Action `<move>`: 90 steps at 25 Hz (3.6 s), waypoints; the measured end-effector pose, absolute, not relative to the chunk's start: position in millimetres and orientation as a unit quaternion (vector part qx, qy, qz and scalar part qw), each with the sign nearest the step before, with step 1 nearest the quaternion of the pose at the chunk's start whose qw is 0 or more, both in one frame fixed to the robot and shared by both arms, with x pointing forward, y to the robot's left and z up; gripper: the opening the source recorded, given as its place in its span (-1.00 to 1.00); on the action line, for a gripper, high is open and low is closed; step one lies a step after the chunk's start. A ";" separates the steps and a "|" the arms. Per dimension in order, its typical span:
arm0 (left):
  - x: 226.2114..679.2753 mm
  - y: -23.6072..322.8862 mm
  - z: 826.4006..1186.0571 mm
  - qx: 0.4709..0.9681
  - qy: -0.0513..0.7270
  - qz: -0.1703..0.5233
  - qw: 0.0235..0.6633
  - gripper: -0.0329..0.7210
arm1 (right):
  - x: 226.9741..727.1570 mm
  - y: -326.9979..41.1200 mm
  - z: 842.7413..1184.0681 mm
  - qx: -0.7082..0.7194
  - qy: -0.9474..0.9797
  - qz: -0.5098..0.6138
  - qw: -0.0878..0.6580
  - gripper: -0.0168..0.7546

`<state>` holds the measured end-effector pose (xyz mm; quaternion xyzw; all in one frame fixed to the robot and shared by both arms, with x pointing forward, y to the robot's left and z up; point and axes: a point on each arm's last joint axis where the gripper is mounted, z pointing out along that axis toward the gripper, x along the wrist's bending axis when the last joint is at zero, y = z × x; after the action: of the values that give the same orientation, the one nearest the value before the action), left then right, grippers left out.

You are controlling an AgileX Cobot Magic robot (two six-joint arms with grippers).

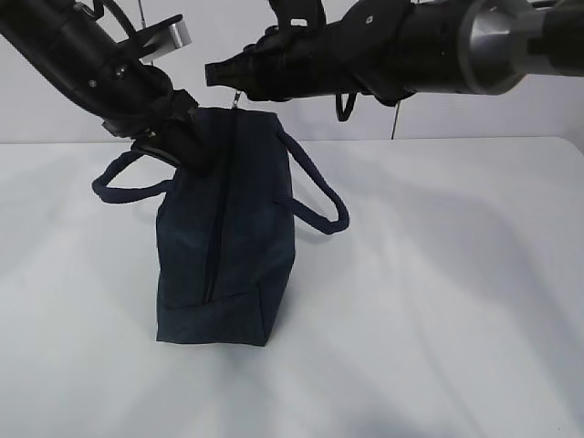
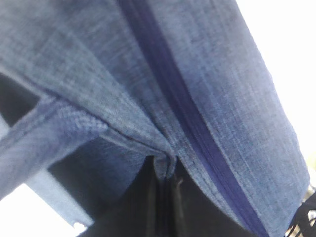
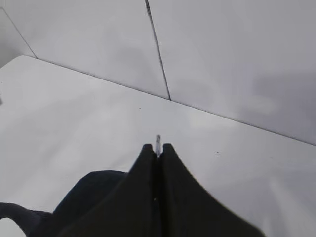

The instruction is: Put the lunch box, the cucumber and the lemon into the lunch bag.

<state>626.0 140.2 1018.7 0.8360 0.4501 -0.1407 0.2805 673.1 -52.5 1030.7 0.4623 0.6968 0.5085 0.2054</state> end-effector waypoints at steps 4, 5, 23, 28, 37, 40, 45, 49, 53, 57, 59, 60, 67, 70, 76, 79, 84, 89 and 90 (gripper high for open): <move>625.2 138.3 1018.7 0.837 0.448 -0.141 0.280 -0.91 | 675.0 -54.6 1031.5 0.463 0.697 0.508 0.203 -0.99; 624.9 137.2 1019.0 0.839 0.445 -0.140 0.280 -0.91 | 676.0 -54.0 1031.2 0.462 0.697 0.509 0.203 -0.99; 614.7 129.2 1034.0 0.856 0.421 -0.118 0.277 -0.91 | 710.7 -55.6 1010.4 0.441 0.717 0.498 0.209 -0.99; 614.5 128.8 1033.9 0.857 0.420 -0.117 0.275 -0.91 | 716.3 -51.3 1005.2 0.431 0.725 0.497 0.207 -0.99; 614.2 129.2 1033.1 0.858 0.419 -0.117 0.273 -0.91 | 721.7 -49.5 991.5 0.431 0.732 0.489 0.197 -0.99; 614.2 129.2 1033.1 0.858 0.419 -0.117 0.273 -0.91 | 723.9 -54.2 990.1 0.434 0.733 0.486 0.194 -0.99; 614.4 129.2 1033.2 0.858 0.420 -0.117 0.273 -0.91 | 725.9 -57.5 985.2 0.438 0.735 0.482 0.190 -0.99; 614.4 129.3 1033.1 0.858 0.419 -0.116 0.273 -0.91 | 726.5 -56.5 980.0 0.439 0.738 0.478 0.184 -0.99; 614.4 129.3 1033.1 0.858 0.419 -0.116 0.273 -0.91 | 726.6 -57.1 978.8 0.440 0.739 0.477 0.179 -0.99; 613.9 129.4 1033.0 0.859 0.419 -0.118 0.271 -0.91 | 726.2 -58.8 977.6 0.440 0.744 0.474 0.170 -0.99; 613.1 128.6 1033.0 0.859 0.417 -0.121 0.270 -0.91 | 725.3 -60.4 979.6 0.438 0.747 0.473 0.162 -0.99; 612.9 128.6 1033.0 0.860 0.417 -0.121 0.269 -0.91 | 725.3 -62.8 982.1 0.437 0.749 0.472 0.157 -0.99; 610.2 126.8 1034.4 0.864 0.409 -0.124 0.266 -0.91 | 727.8 -75.8 998.2 0.425 0.761 0.471 0.133 -0.99; 608.6 122.8 1034.2 0.867 0.404 -0.123 0.265 -0.91 | 729.1 -77.1 1001.0 0.430 0.756 0.476 0.130 -0.99; 606.5 116.8 1034.1 0.871 0.397 -0.117 0.264 -0.91 | 730.8 -80.2 997.3 0.440 0.752 0.477 0.118 -0.99; 606.8 116.9 1034.0 0.872 0.397 -0.115 0.264 -0.91 | 734.2 -80.0 986.6 0.450 0.748 0.476 0.103 -0.99; 606.8 116.6 1033.8 0.873 0.396 -0.113 0.263 -0.91 | 740.8 -77.1 970.9 0.462 0.743 0.477 0.085 -0.99; 606.6 116.9 1033.6 0.874 0.395 -0.113 0.261 -0.91 | 743.1 -75.8 964.0 0.468 0.740 0.476 0.078 -0.99; 606.6 116.9 1033.6 0.874 0.395 -0.113 0.261 -0.91 | 743.5 -76.1 963.0 0.470 0.740 0.475 0.077 -0.99</move>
<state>606.6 116.9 1033.6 0.8736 0.3952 -0.1128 0.2608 743.5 -76.1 963.0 0.4698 0.7399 0.4753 0.0770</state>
